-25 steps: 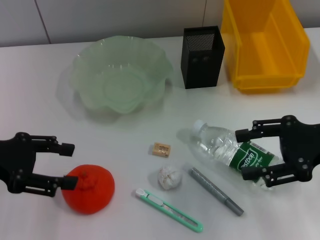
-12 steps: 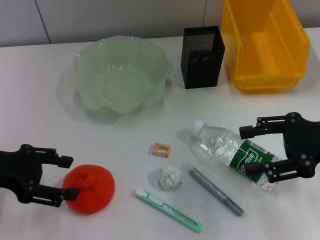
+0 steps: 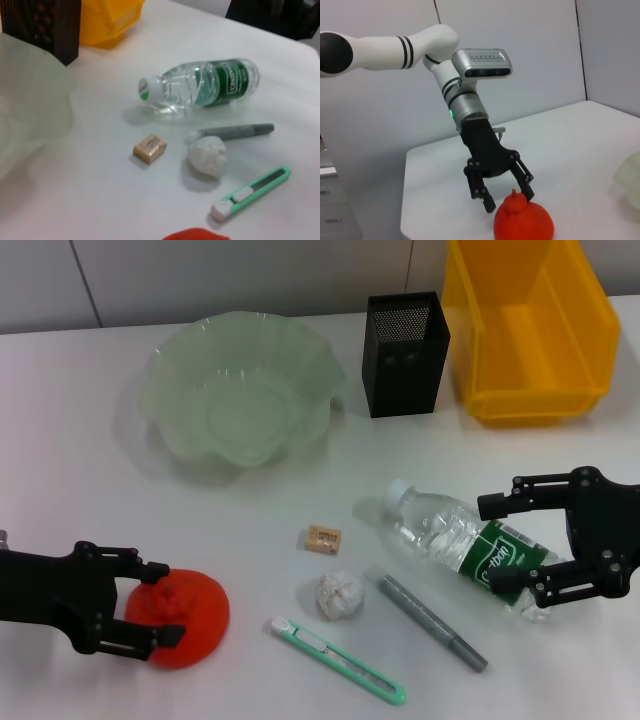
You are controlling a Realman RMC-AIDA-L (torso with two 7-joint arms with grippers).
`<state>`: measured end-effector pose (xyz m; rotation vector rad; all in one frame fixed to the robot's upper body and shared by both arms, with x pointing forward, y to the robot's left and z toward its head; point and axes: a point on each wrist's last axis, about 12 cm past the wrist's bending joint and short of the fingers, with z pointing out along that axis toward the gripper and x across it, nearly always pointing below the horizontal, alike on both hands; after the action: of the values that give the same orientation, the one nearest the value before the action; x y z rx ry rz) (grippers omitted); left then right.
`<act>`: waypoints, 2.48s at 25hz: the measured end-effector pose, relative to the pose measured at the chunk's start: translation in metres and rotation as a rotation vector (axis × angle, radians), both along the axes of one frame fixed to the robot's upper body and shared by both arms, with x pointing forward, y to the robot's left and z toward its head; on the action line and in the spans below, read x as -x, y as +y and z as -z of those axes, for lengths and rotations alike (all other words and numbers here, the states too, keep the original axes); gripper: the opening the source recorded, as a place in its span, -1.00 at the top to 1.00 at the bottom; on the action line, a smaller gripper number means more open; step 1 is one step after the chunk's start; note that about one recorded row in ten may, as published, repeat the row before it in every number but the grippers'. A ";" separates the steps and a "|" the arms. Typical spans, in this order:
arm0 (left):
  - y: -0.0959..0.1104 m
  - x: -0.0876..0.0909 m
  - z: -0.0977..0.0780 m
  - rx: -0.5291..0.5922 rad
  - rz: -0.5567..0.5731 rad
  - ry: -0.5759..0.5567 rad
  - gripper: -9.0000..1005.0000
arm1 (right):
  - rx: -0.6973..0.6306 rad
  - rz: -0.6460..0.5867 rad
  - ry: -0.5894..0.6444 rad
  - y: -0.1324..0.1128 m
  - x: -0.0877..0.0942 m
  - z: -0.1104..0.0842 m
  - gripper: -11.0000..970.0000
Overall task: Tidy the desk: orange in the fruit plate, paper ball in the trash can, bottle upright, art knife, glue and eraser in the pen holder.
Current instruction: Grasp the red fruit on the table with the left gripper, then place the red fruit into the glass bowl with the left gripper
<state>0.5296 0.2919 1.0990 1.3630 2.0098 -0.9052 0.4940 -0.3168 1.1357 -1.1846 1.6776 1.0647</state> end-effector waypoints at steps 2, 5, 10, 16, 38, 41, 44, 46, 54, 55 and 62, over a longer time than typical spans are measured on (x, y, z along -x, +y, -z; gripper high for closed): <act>-0.002 -0.001 0.002 -0.013 0.006 -0.007 -0.56 | -0.001 0.001 0.001 0.000 0.000 0.000 -0.55; -0.006 -0.001 0.006 -0.016 0.012 -0.006 -0.52 | -0.003 0.000 0.003 0.000 0.001 0.001 -0.55; -0.009 -0.005 0.011 -0.021 0.000 -0.019 -0.44 | -0.005 0.000 0.004 0.001 0.001 0.001 -0.55; -0.010 -0.005 0.015 -0.011 0.004 -0.041 -0.35 | -0.002 0.008 0.003 0.000 0.002 0.002 -0.54; 0.001 -0.007 -0.011 0.141 -0.046 -0.070 0.60 | -0.017 0.018 0.004 0.000 0.003 0.004 -0.53; 0.005 -0.016 -0.032 0.209 -0.096 -0.109 0.63 | -0.023 0.017 0.007 0.001 0.003 0.005 -0.53; 0.003 -0.028 -0.051 0.253 -0.153 -0.146 0.65 | -0.029 0.014 0.008 0.002 0.002 0.006 -0.53; -0.003 -0.041 -0.061 0.276 -0.209 -0.169 0.67 | -0.034 0.014 0.010 0.004 0.002 0.007 -0.53; -0.047 -0.091 -0.064 0.245 -0.337 -0.181 0.79 | -0.053 0.006 0.026 0.008 0.003 0.010 -0.52; -0.052 -0.095 -0.063 0.236 -0.342 -0.185 0.80 | -0.053 0.005 0.028 0.008 0.003 0.010 -0.52; -0.089 -0.118 -0.055 0.151 -0.394 -0.209 0.86 | -0.059 0.002 0.041 0.007 0.007 0.012 -0.52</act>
<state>0.6471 0.2029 1.1535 0.8955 1.9116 -0.6869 0.4871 -0.3093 1.1233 -1.1304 1.6672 1.1370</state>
